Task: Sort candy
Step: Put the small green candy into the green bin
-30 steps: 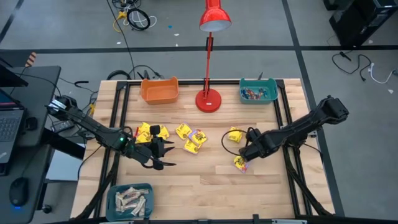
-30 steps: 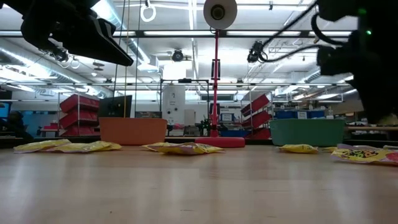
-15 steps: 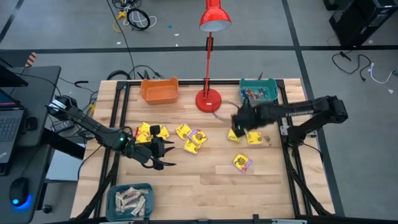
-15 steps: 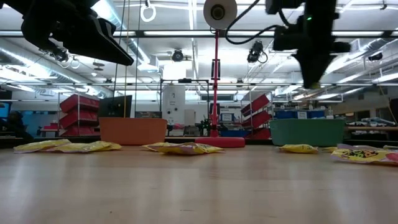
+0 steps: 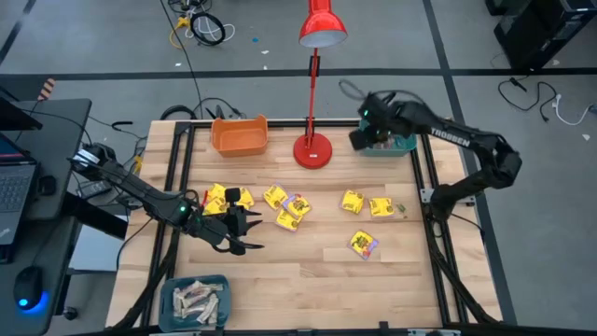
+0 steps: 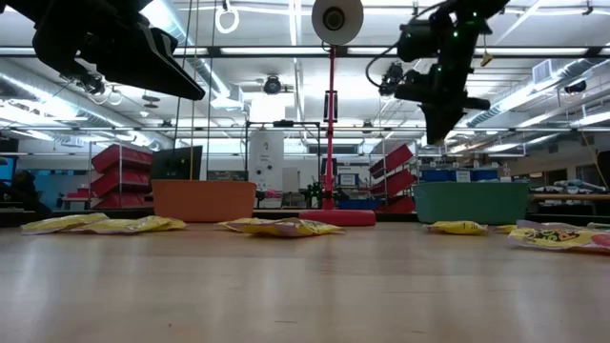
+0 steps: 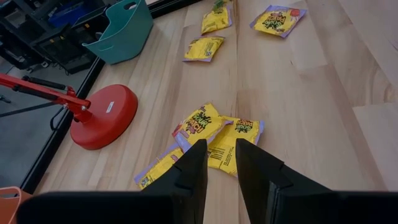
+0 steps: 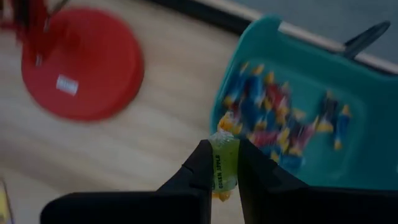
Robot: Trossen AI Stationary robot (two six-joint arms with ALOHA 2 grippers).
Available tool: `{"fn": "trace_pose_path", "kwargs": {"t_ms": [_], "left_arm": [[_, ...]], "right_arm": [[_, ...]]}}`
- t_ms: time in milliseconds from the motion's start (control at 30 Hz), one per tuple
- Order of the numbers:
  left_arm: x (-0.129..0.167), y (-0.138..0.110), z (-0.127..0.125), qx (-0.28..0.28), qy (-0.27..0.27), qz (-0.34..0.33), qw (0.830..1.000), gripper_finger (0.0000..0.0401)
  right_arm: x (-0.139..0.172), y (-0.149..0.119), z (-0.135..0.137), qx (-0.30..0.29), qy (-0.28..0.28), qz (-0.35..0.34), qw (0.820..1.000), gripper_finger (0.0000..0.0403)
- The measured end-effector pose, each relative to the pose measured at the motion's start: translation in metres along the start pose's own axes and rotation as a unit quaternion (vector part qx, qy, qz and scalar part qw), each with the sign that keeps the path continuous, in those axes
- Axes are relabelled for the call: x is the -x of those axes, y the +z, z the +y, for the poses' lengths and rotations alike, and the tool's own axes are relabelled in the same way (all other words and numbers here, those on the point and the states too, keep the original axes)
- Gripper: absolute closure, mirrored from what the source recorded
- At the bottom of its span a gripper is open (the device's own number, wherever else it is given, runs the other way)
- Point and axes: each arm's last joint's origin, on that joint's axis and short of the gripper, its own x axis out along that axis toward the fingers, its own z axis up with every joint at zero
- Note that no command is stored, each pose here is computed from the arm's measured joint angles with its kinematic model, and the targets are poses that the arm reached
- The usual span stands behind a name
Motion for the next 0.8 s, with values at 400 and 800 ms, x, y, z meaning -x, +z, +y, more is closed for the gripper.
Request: {"fn": "trace_pose_path", "kwargs": {"t_ms": [400,800], "left_arm": [[0.000,0.000,0.000,0.000,0.000,0.000,1.000,0.0313],[0.000,0.000,0.000,0.001,0.000,0.000,1.000,0.0313]], "right_arm": [[-0.013,0.032,-0.065,-0.080,-0.025,-0.021,0.996,0.0361],[-0.044,0.009,-0.082,-0.088,-0.054,0.035,0.994,0.0361]]}}
